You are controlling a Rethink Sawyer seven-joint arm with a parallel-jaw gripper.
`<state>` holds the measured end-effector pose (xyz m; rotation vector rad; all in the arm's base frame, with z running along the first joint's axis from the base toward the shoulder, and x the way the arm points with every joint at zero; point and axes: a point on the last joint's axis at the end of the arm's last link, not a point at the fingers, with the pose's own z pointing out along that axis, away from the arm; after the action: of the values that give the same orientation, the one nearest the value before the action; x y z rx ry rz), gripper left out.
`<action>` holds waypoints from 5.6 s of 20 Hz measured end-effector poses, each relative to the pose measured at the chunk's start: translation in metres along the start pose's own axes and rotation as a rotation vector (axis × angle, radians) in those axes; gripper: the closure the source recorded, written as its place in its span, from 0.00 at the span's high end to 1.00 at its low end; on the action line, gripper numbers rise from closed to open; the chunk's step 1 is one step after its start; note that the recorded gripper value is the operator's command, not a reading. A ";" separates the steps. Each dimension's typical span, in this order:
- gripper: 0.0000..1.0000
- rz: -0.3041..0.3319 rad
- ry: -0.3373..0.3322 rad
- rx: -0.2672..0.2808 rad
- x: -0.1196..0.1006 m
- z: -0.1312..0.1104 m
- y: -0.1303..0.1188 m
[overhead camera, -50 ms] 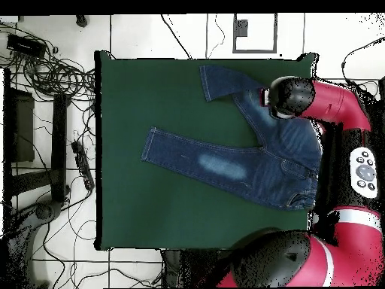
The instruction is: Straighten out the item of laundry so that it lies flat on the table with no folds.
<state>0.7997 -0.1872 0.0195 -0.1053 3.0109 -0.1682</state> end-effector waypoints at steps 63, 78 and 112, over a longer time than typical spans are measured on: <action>1.00 -0.121 -0.543 0.059 -0.039 0.091 0.049; 1.00 0.049 -0.684 -0.056 -0.048 0.116 0.005; 1.00 0.027 -0.913 -0.021 -0.059 0.131 0.016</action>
<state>0.8737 -0.1808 -0.1041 -0.1055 2.1024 -0.0577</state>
